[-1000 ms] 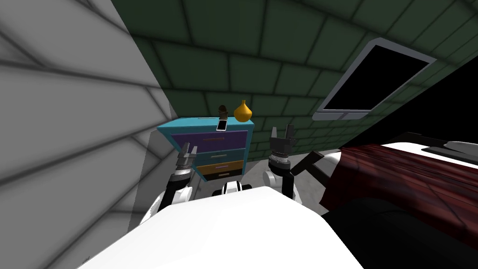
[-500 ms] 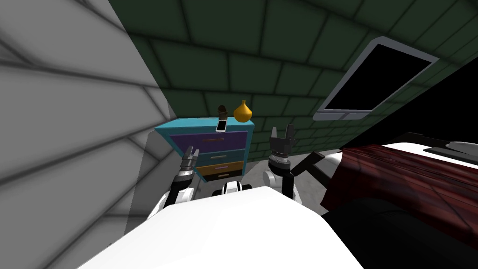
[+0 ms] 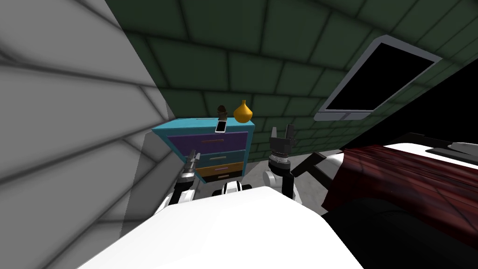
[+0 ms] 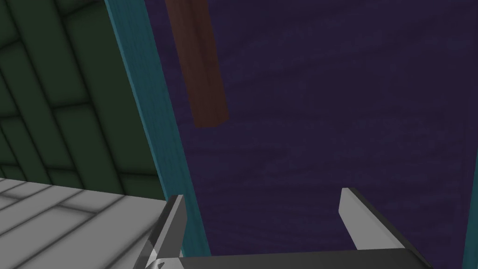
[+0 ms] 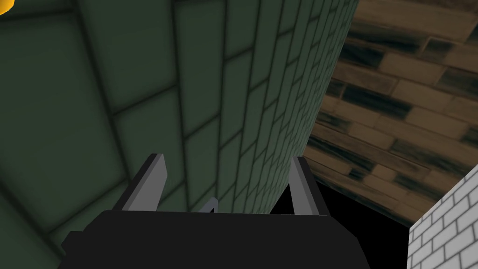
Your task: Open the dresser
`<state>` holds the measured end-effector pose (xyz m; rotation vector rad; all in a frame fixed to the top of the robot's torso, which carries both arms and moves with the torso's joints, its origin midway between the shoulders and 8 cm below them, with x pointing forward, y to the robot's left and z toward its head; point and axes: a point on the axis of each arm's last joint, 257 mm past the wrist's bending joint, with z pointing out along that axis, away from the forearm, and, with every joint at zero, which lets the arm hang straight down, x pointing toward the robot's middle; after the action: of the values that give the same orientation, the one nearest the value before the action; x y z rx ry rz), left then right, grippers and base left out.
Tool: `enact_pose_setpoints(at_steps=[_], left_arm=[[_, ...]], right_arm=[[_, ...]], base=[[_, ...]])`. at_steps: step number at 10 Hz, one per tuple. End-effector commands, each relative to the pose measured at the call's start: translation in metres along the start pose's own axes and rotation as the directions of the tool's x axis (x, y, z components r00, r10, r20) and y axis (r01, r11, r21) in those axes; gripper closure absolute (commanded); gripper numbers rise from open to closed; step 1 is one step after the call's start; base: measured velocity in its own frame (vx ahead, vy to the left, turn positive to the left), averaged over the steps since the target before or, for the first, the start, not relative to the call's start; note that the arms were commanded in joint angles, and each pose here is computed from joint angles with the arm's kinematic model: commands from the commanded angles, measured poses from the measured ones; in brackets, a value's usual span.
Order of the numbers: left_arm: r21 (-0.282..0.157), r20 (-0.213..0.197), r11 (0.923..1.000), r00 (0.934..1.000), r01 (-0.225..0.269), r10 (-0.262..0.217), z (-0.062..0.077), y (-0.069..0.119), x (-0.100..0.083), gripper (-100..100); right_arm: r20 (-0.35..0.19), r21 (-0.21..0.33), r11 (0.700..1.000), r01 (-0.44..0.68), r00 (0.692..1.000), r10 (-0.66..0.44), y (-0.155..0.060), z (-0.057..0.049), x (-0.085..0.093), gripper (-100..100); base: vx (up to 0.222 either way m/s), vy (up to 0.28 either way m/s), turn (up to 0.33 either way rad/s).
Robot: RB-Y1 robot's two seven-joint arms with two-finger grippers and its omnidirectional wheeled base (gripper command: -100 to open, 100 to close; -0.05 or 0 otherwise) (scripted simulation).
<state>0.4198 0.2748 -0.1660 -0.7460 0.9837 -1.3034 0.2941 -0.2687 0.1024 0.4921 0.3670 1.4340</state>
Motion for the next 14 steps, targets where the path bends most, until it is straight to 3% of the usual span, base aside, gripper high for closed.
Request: enact_pose_setpoints(at_steps=[1, 6, 14], left_arm=[[-0.043, 0.001, 0.9991, 1.0000, -0.002, 0.002, -0.011, 0.024, 0.000, -100], [-0.107, 0.004, 0.9943, 1.0000, -0.002, 0.002, -0.028, 0.061, 0.001, -100], [-0.211, 0.011, 0.9774, 0.9999, 0.006, -0.004, -0.060, 0.113, 0.006, -100]], right_arm=[[0.000, 0.000, 1.000, 0.000, 1.000, 0.000, 0.000, 0.000, 0.000, 0], [0.000, 0.000, 1.000, 0.000, 1.000, 0.000, 0.000, 0.000, 0.000, 0], [0.000, 0.000, 1.000, 0.000, 1.000, 0.000, 0.000, 0.000, 0.000, 0]], base=[[0.018, -0.004, 0.000], [0.022, -0.003, -0.001], [0.019, -0.003, -0.001]])
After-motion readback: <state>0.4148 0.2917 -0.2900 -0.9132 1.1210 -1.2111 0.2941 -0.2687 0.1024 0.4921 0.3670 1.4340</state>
